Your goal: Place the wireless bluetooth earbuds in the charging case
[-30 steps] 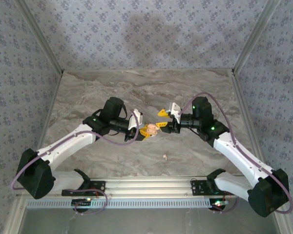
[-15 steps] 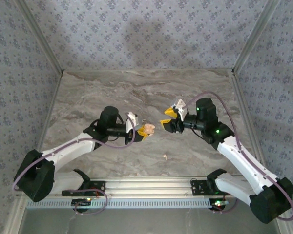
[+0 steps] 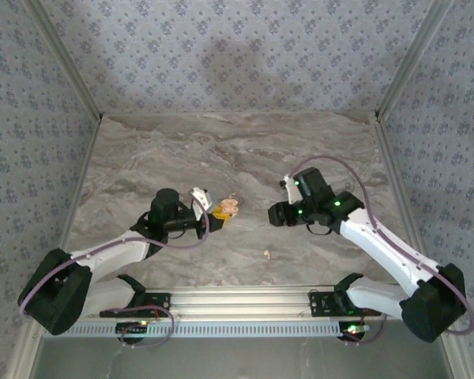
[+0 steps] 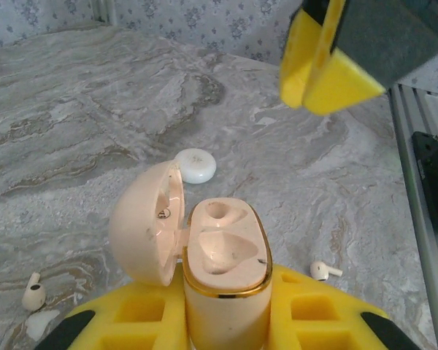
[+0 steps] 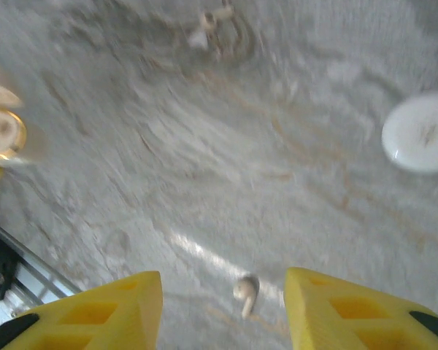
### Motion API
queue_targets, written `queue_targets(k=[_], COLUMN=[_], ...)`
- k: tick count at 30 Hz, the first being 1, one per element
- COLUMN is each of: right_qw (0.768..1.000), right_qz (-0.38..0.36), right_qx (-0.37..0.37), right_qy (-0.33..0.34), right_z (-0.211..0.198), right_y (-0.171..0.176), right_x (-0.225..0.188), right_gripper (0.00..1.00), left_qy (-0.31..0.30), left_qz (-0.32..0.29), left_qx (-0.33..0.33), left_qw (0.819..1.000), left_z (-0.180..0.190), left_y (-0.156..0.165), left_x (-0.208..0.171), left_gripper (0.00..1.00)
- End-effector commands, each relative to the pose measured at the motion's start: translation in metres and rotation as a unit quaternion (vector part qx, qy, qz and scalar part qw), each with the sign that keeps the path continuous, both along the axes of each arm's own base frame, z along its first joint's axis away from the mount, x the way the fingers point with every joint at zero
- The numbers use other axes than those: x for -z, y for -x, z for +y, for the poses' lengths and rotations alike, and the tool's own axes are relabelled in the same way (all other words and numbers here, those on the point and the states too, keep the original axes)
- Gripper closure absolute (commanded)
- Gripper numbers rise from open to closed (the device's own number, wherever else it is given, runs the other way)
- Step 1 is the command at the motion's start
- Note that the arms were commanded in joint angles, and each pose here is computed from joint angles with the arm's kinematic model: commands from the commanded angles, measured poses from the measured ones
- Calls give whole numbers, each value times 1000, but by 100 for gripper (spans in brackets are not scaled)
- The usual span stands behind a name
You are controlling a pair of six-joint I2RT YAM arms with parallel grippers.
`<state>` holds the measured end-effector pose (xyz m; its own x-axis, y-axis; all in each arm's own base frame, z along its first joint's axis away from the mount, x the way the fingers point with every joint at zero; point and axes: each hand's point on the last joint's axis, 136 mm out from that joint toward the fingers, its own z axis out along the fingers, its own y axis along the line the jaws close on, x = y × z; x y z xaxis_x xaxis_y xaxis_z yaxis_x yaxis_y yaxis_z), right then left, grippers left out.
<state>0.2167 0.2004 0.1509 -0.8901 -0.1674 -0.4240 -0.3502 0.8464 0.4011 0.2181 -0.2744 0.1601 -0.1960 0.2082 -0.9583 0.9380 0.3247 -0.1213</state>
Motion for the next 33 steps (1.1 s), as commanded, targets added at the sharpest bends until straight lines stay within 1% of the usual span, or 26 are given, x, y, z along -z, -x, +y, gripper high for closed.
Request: queue_targets(k=[1,4,8,16,24,29,33], right_qw=[993,985,979,957,941,928,925], right_qz=[73,103,123,163,188,197,198], right_qx=[39,41,28,-26,-63,-68,-68], right_qy=[87,130,161,239,275,308,318], right_z=[-15,-13,-2,9,24,21,19], right_y=[21,28,31,43,49,51,50], right_x=[21,35,48,74,100,116,123], right_gripper=[52,53,51,53,55,54,53], left_qy=[39,43,36,35,31,31,32], left_qz=[-36,-43,-49,-57,-62,-68,-72], left_qx=[-17,-15,-10,-29,-45,-54,-59], left_qw=[998,998,998,997,997,996,995], left_z=[3,5,6,13,19,23,26], left_y=[-6,-2,1,-1,-1,0,1], left_x=[-20,-16,-12,-9,-7,-9,-11], left_gripper=[77,77,77,78,78,78,78])
